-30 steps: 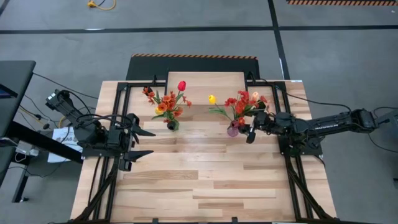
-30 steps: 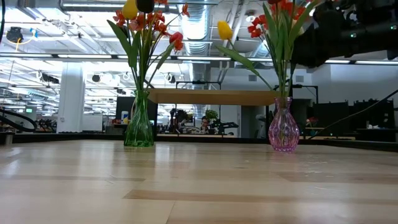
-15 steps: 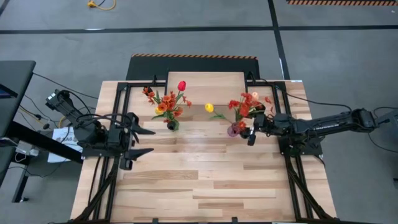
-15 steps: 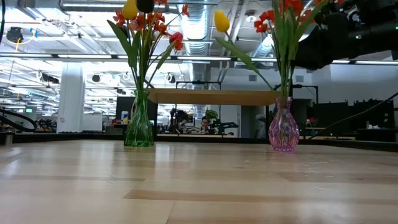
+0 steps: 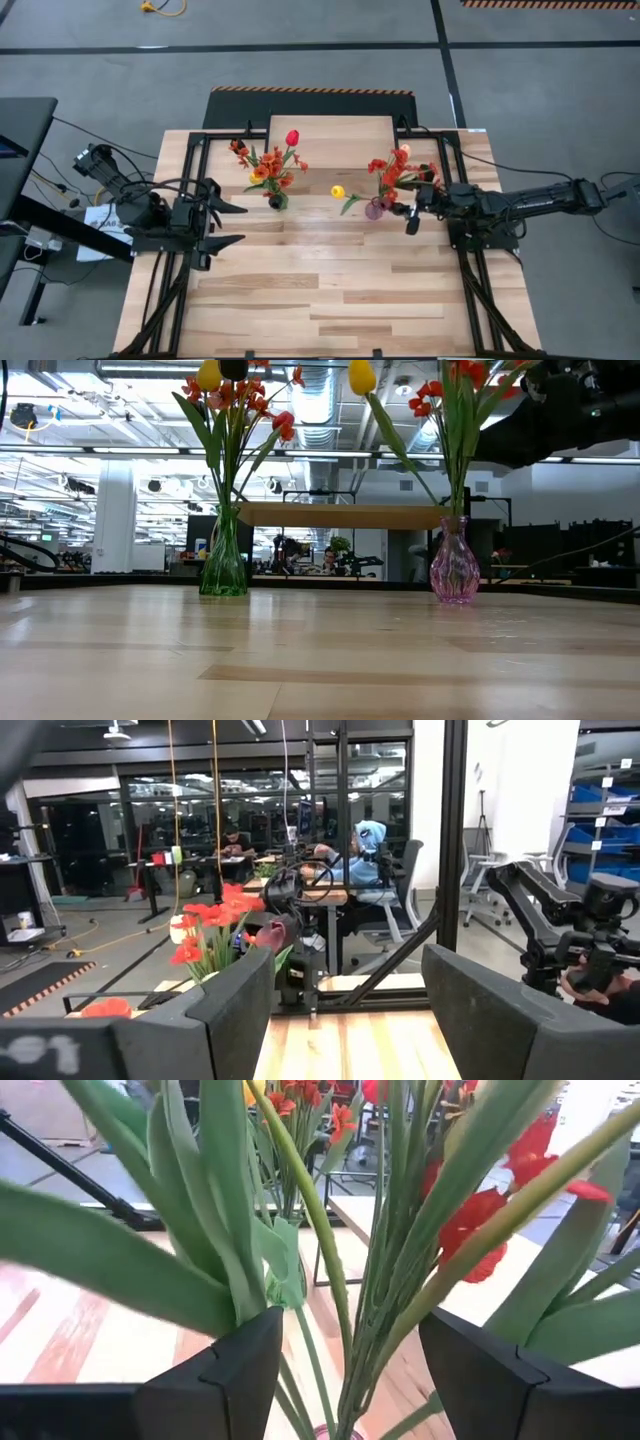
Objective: Pick and place flowers into a vace then onto a shelf
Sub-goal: Put the orange flowers into the purple vase, then put the purple vase on the shelf
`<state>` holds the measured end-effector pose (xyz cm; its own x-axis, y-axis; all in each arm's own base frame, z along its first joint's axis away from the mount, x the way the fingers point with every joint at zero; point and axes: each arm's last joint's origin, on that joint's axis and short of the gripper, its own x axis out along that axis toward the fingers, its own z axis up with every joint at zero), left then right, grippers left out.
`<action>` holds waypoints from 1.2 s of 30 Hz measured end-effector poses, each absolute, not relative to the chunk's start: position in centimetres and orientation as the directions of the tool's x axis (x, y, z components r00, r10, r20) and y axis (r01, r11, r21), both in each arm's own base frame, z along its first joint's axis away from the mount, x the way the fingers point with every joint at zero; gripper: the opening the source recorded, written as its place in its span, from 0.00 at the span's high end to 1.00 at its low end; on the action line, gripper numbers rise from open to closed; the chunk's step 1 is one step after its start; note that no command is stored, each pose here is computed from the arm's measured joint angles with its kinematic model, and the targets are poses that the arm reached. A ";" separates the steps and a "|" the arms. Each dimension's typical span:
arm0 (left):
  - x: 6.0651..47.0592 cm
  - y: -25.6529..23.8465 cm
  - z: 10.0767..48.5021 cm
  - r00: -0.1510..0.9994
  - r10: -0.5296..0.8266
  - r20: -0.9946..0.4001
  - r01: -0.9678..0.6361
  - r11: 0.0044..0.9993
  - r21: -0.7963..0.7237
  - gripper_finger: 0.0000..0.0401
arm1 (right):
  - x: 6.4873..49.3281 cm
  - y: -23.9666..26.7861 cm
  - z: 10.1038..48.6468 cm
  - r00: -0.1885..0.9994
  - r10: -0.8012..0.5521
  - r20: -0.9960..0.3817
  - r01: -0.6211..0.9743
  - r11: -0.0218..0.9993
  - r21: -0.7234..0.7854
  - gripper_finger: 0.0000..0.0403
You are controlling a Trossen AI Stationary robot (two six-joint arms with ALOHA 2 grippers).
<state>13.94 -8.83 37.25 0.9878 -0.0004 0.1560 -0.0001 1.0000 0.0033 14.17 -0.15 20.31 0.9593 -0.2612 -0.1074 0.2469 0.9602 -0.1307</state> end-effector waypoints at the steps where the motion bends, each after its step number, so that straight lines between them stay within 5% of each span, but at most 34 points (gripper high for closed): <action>1: 13.9 -8.8 37.2 0.988 0.000 0.155 0.000 1.000 0.004 0.39 | 14.1 -0.2 20.3 0.959 -0.261 -0.113 0.246 0.960 -0.132 0.43; 14: 13.9 -8.8 37.2 0.988 0.000 0.155 0.000 1.000 0.004 0.39 | 12.6 -0.3 22.1 0.918 -0.270 -0.290 0.239 0.961 -0.136 0.45; 21: 13.9 -8.8 37.2 0.988 -0.001 0.153 0.001 1.000 0.000 0.39 | 11.2 -0.3 23.5 0.866 -0.267 -0.423 0.269 0.961 -0.056 0.45; 36: 14.0 -8.8 37.2 0.989 -0.002 0.148 0.001 1.000 0.003 0.39 | 10.9 0.6 22.5 0.847 -0.236 -0.476 0.348 0.924 0.162 0.47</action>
